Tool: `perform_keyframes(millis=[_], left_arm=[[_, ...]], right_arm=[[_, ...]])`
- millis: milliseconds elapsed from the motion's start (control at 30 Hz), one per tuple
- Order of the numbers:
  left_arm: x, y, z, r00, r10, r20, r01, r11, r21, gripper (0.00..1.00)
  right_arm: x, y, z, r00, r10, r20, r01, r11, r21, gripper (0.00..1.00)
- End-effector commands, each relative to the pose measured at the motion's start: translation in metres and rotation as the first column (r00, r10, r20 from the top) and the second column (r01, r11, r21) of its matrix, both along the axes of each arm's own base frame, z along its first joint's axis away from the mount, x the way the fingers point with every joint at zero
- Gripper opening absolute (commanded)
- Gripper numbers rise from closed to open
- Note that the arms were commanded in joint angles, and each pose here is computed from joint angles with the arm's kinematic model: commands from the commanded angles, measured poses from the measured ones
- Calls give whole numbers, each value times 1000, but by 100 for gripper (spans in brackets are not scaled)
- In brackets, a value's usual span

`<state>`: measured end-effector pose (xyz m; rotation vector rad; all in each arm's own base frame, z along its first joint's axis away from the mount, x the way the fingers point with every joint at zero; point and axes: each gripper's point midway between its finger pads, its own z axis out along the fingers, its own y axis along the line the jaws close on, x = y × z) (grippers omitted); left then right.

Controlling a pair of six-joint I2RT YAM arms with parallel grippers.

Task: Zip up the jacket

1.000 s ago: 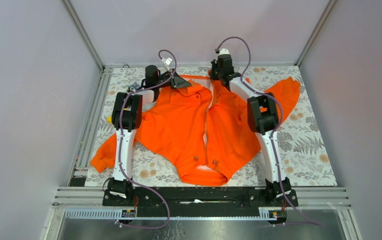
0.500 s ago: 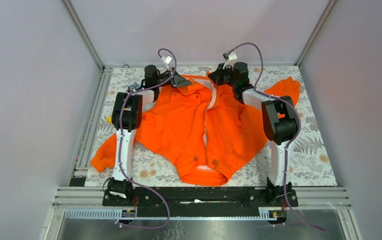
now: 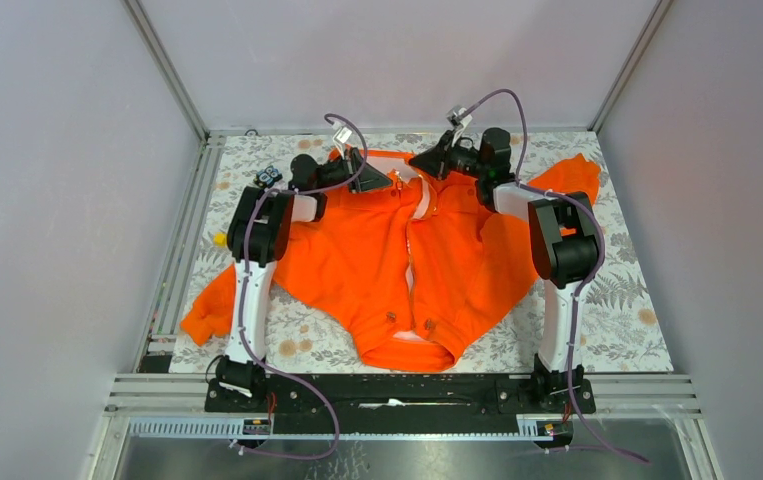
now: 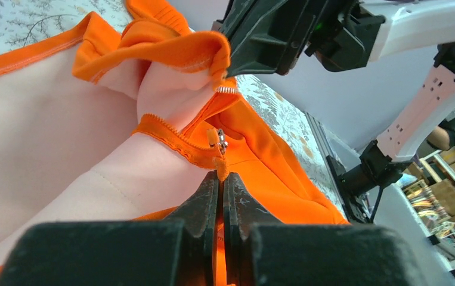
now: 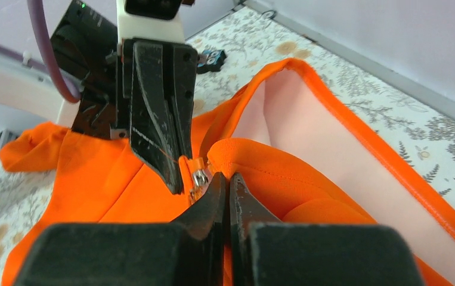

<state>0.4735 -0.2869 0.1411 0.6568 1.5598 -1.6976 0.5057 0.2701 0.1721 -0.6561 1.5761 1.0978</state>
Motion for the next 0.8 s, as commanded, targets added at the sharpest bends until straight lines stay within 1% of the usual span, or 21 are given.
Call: perform_keyframes(millis=[0,133,267,367,600,767], left_arm=[[-23,6,56,951,-5,310,23,998,-54,0],[-27,5,58,940,7,340,13,998,-56,0],[-33,3,61,921,22,390,0,998,-57,0],[-35,1,60,914,18,405,4,999,-54,0],[-45,-6,60,883,5,469,17,999,-43,0],[-49,-6,57,874,-7,485,26,999,-32,0]], right_arm=[[-28,6,34,973,148,179,-148,989,-13,0],[-33,3,44,968,158,196,-169,985,43,0],[-47,7,49,949,252,191,-266,962,55,0],[-53,8,47,939,290,186,-304,951,54,0],[-57,9,41,929,336,156,-347,937,45,0],[-57,7,38,930,335,148,-345,937,47,0]])
